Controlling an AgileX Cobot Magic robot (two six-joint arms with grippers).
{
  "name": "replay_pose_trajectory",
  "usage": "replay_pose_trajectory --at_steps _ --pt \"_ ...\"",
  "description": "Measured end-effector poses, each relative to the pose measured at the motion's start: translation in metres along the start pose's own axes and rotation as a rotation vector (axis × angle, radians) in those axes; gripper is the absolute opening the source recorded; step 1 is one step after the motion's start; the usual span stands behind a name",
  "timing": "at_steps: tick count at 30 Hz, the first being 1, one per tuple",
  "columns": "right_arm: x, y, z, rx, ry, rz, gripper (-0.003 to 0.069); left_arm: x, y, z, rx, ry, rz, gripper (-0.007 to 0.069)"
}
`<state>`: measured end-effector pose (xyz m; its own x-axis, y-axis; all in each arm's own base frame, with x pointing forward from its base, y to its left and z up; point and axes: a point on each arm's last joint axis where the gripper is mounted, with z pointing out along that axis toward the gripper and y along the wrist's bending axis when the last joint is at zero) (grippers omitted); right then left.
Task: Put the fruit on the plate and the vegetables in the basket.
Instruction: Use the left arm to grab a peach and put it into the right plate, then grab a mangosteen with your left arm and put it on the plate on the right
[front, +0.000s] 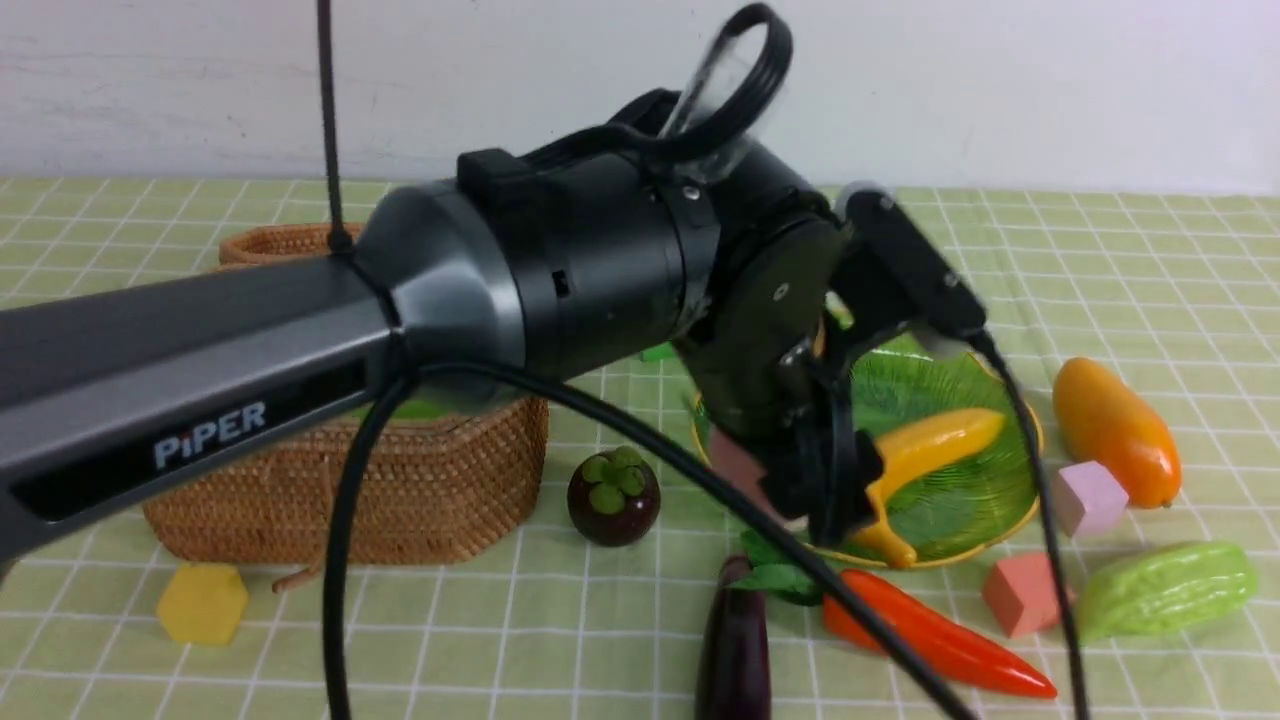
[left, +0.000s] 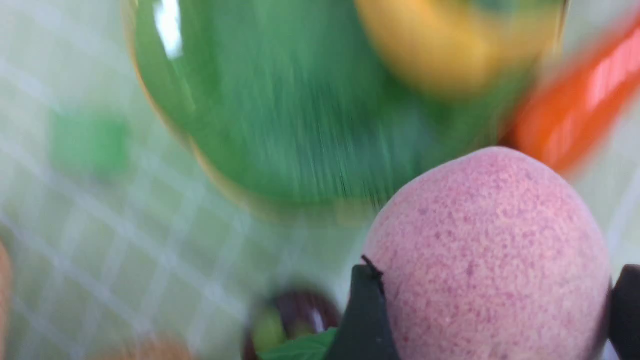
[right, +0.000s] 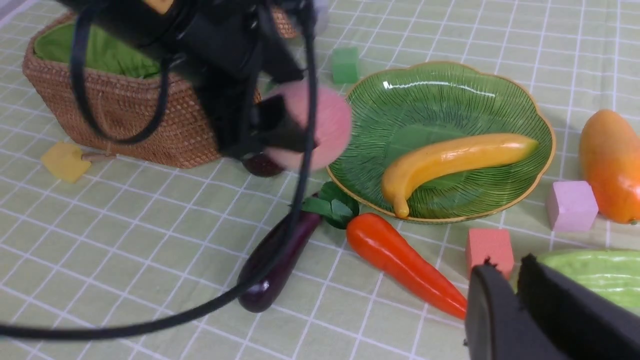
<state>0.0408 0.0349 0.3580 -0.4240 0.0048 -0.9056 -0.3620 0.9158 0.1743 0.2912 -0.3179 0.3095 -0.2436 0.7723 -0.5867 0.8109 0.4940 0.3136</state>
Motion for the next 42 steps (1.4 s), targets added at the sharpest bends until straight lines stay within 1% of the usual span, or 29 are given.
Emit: replay_pose_trajectory --at_steps 1,2,3,4,6,7,8,9,10,12,13,14,18,19,20,21,23,25,27,28,29,30,31,32,33,34,35,36,42 --pt "0.0 0.0 0.0 -0.001 0.0 0.001 0.0086 0.0 0.0 0.002 -0.002 -0.006 -0.003 0.0555" --pt "0.0 0.001 0.0 -0.006 0.0 0.004 0.0086 -0.011 0.008 0.014 -0.027 -0.088 -0.04 0.0552" --pt "0.0 0.001 0.0 -0.01 0.001 0.007 0.0086 -0.017 0.013 0.021 -0.04 -0.125 -0.063 0.054" --pt "0.0 0.001 0.0 -0.014 0.004 0.009 0.0086 -0.017 0.014 0.029 -0.042 -0.13 -0.071 0.0529" --pt "0.001 0.002 0.0 -0.023 0.012 0.013 0.0086 -0.021 0.024 0.06 -0.062 -0.172 -0.125 0.0292" --pt "0.001 0.002 0.0 -0.026 0.016 0.015 0.0086 -0.019 0.026 0.074 -0.065 -0.164 -0.136 0.0195" --pt "0.002 0.002 0.0 -0.026 0.017 0.015 0.0086 -0.017 0.028 0.086 -0.069 -0.157 -0.145 0.0113" --pt "0.002 0.002 0.0 -0.027 0.02 0.015 0.0086 -0.017 0.031 0.096 -0.073 -0.151 -0.152 0.0066" --pt "0.002 0.003 0.0 -0.028 0.024 0.015 0.0087 -0.014 0.032 0.106 -0.075 -0.139 -0.152 0.0057" --pt "0.003 0.003 0.0 -0.03 0.033 0.015 0.0088 -0.012 0.034 0.117 -0.08 -0.129 -0.155 0.0069" --pt "0.003 0.003 0.0 -0.032 0.038 0.015 0.0088 -0.011 0.035 0.122 -0.082 -0.121 -0.162 0.0099" --pt "0.003 0.003 0.0 -0.032 0.038 0.015 0.0088 -0.009 0.035 0.126 -0.083 -0.114 -0.166 0.0151" --pt "0.004 0.003 0.0 -0.032 0.039 0.015 0.0089 -0.012 0.038 0.122 -0.088 -0.123 -0.169 0.0323" --pt "0.004 0.003 0.0 -0.032 0.039 0.015 0.009 -0.012 0.038 0.121 -0.088 -0.125 -0.17 0.0331" --pt "0.004 0.003 0.0 -0.032 0.039 0.015 0.0091 -0.014 0.039 0.117 -0.089 -0.132 -0.174 0.0384" --pt "0.004 0.003 0.0 -0.032 0.039 0.015 0.0091 -0.016 0.04 0.112 -0.084 -0.133 -0.185 0.0416" --pt "0.004 0.003 0.0 -0.032 0.039 0.015 0.0092 -0.019 0.04 0.098 -0.069 -0.12 -0.211 0.0462" --pt "0.004 0.003 0.0 -0.032 0.039 0.015 0.0094 -0.022 0.041 0.08 -0.055 -0.1 -0.238 0.047" --pt "0.004 0.003 0.0 -0.032 0.039 0.015 0.0095 -0.025 0.042 0.057 -0.027 -0.073 -0.3 0.0445" --pt "0.004 0.003 0.0 -0.032 0.039 0.015 0.0095 -0.026 0.042 0.051 -0.025 -0.065 -0.304 0.0433" --pt "0.004 0.003 0.0 -0.034 0.042 0.015 0.0095 -0.026 0.043 0.028 -0.003 -0.03 -0.365 0.0364" --pt "0.004 0.003 0.0 -0.035 0.045 0.016 0.0095 -0.027 0.044 0.013 0.002 -0.015 -0.389 0.0306" --pt "0.004 0.003 0.0 -0.036 0.045 0.016 0.0095 -0.025 0.044 0.01 0.005 0.003 -0.394 0.0293" --pt "0.004 0.004 0.0 -0.044 0.046 0.021 0.0095 -0.024 0.046 -0.015 0.015 0.044 -0.428 0.0175" --pt "0.004 0.005 0.0 -0.05 0.045 0.026 0.0095 -0.021 0.045 -0.025 0.02 0.081 -0.435 0.0121" --pt "0.004 0.005 0.0 -0.054 0.044 0.028 0.0095 -0.019 0.046 -0.036 0.024 0.114 -0.438 0.0045" --pt "0.004 0.005 0.0 -0.055 0.043 0.029 0.0095 -0.018 0.045 -0.036 0.026 0.125 -0.438 0.0045" --pt "0.004 0.005 0.0 -0.057 0.043 0.03 0.0095 -0.014 0.044 -0.045 0.032 0.174 -0.439 -0.0014" --pt "0.004 0.005 0.0 -0.059 0.042 0.011 0.0095 0.001 0.036 -0.031 0.054 0.275 -0.437 -0.0013"
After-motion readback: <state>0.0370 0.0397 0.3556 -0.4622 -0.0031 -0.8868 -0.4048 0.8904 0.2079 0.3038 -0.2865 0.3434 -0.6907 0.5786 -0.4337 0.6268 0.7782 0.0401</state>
